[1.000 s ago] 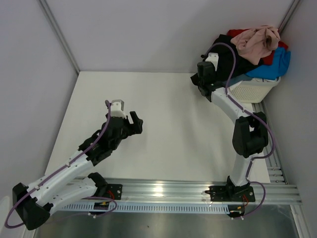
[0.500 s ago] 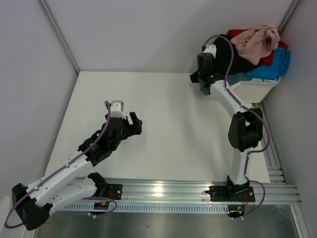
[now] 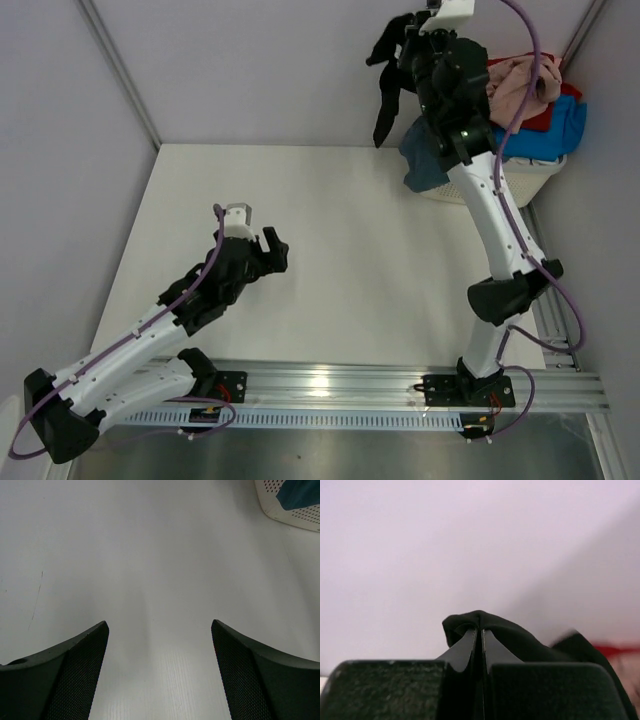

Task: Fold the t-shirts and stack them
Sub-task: Grab crumpled tshirt from bin with the right arm, then move the tshirt to the center of the board

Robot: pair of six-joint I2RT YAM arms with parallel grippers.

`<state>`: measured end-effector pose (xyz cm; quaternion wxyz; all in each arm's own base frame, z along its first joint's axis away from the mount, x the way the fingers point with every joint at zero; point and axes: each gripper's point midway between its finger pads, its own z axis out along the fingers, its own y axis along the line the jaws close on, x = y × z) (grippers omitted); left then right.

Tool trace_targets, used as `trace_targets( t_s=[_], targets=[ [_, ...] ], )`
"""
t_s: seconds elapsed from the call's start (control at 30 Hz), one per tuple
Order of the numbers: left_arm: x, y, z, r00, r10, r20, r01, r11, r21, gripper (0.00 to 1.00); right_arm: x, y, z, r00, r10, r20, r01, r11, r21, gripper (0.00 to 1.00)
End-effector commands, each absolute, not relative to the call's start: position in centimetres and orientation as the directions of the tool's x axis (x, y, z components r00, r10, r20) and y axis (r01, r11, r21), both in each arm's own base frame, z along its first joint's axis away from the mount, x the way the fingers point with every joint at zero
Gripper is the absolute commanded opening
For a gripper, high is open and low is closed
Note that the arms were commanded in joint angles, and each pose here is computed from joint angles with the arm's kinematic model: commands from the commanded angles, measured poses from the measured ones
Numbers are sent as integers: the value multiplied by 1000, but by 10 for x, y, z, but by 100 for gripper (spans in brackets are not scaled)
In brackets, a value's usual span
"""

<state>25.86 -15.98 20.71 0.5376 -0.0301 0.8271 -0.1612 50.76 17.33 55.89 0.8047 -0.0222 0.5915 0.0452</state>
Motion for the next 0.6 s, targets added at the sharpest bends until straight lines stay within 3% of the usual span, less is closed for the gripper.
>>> trace_targets(
  t_s=[0.0,0.1,0.17,0.27,0.33,0.47,0.5,0.57],
  targets=[
    [261,-165,223,-385,-252,-888,136,936,-325,87,365,234,698,609,210,-765,-504,847,-169,0],
    [261,-166,223,-386,-257,-886,134,935,-329,87,290,273,710,586,341,-735,-726,624,-290,0],
    [261,-166,221,-390,-256,-885,132,935,-328,87,250,301,695,533,353,-769,-817,451,-359,0],
    [261,-166,220,-390,-260,-884,126,935,-330,87,232,320,673,493,313,-812,-852,363,-377,0],
    [261,-165,220,-388,-268,-882,118,935,-335,87,237,320,661,454,298,-840,-867,367,-338,0],
    [262,-159,219,-382,-286,-879,80,937,-339,87,290,330,574,264,172,-949,-880,445,-165,0],
    [262,-155,217,-379,-287,-880,60,941,-332,87,314,340,504,128,100,-987,-881,468,-67,0],
    [262,-150,218,-373,-299,-878,39,941,-337,87,329,326,482,121,148,-982,-840,543,-22,0]
  ],
)
